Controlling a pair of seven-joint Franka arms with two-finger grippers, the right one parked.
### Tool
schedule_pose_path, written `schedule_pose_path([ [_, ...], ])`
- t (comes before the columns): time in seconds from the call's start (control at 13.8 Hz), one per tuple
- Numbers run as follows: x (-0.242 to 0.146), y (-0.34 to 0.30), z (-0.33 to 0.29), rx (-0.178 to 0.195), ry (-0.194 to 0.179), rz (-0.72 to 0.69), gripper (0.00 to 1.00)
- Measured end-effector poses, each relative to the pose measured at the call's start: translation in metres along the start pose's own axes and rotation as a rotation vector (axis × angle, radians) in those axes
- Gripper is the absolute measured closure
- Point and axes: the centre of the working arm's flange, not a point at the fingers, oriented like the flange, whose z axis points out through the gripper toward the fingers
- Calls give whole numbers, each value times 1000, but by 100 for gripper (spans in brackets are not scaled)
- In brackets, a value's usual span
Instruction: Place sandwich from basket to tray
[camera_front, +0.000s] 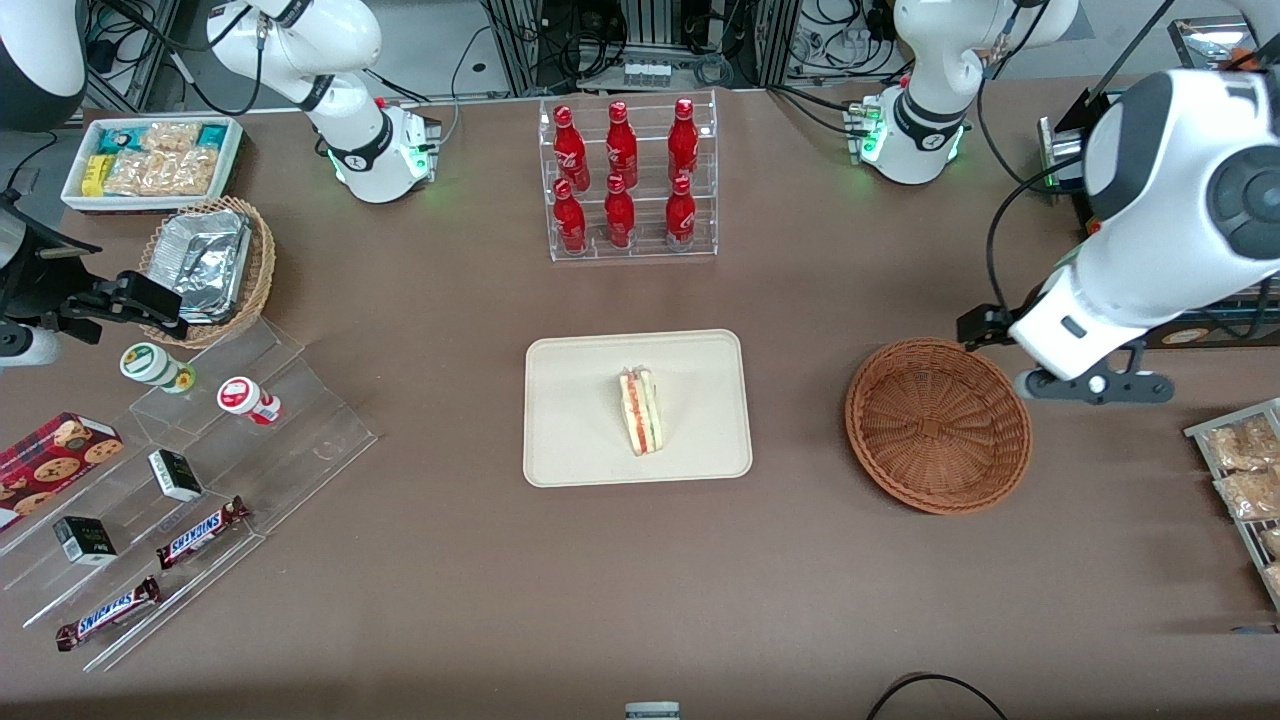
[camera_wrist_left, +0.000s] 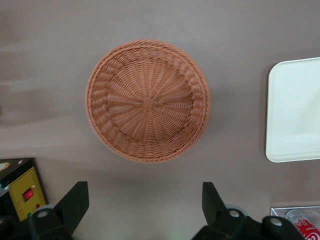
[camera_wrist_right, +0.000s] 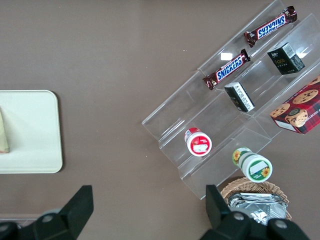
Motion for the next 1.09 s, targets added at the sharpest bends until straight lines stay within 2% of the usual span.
schedule_pose_path([
  [0.58, -56, -51, -26, 5, 10, -11, 0],
  [0.94, -83, -51, -47, 10, -14, -14, 0],
  [1.09, -88, -50, -56, 2, -25, -14, 0],
])
